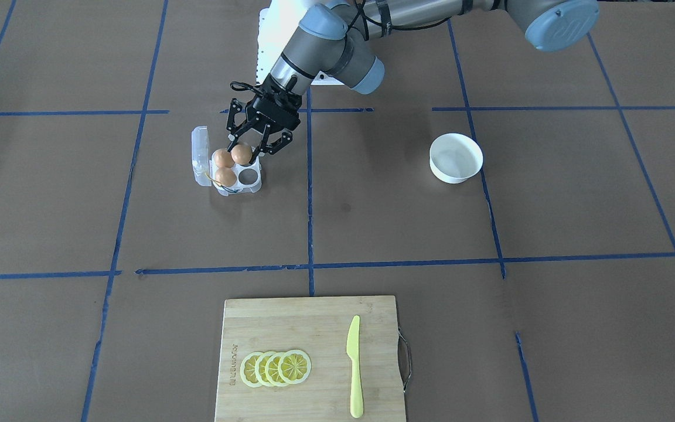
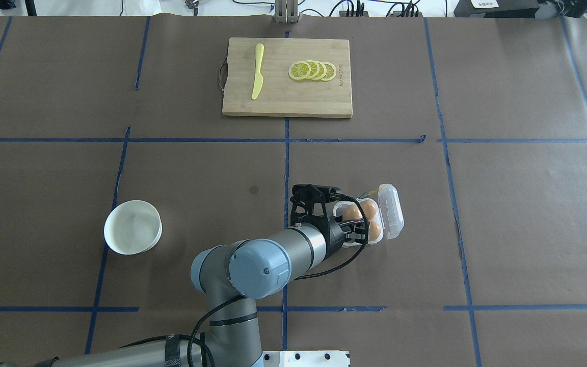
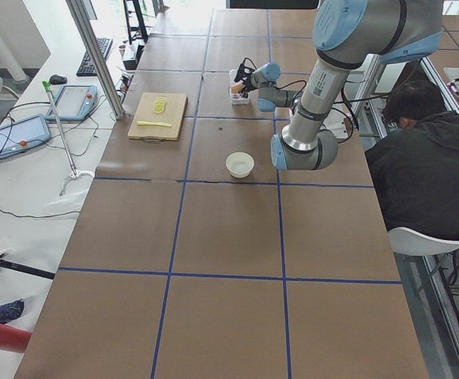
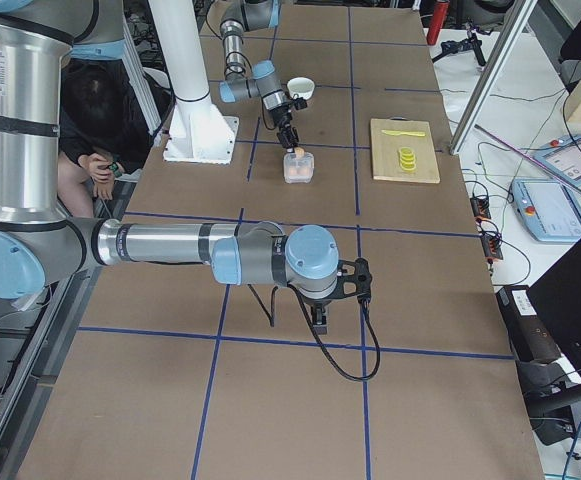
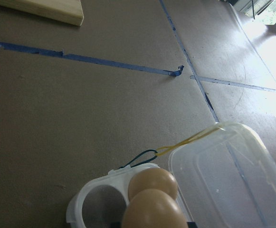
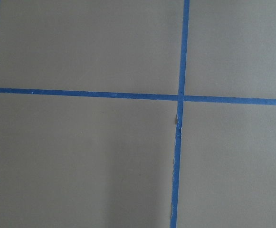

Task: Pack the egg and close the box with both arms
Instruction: 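Carry the egg with the left gripper and place it in the carton, then withdraw the left gripper while the right gripper approaches the carton lid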

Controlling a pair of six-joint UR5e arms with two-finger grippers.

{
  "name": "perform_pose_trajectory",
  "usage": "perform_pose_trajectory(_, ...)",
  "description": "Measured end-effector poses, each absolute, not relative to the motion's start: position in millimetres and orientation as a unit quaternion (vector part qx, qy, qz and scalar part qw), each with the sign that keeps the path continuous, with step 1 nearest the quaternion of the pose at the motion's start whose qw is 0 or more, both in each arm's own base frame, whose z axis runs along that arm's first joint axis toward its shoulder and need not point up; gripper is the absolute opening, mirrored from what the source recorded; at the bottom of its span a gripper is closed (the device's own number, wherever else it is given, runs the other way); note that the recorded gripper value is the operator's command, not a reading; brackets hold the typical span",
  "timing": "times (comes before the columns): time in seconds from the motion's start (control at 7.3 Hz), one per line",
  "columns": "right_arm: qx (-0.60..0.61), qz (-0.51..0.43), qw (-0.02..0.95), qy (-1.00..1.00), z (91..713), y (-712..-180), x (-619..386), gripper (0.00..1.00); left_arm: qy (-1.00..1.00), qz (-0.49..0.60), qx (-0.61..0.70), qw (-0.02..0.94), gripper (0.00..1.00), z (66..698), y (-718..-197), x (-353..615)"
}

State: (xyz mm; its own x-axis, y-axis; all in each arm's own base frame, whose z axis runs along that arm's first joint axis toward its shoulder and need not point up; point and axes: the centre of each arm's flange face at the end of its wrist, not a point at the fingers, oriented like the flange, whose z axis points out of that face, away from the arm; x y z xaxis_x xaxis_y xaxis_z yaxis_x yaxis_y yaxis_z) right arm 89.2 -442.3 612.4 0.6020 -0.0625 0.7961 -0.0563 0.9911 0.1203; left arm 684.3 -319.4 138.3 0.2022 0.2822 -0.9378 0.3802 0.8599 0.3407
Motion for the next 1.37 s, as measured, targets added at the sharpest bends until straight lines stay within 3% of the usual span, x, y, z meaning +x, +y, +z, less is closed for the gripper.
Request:
perform_pose_trajectory(0.14,0.067,-0.002,0.892,-0.446,612,-442,89,1.0,0.631,-0.034,0.262,0.73,0.99,137,-319,685)
perform_pose_trajectory(0.82,0.068,-0.002,0.892,-0.446,612,-442,89,1.0,0.641,-0.042,0.266,0.718,1.0,124,-327,667)
perform_pose_trajectory(1.37,0.074,0.02,0.89,-0.449,576,-444,81,1.0,0.598,-0.017,0.235,0.766,1.0,121,-375,577)
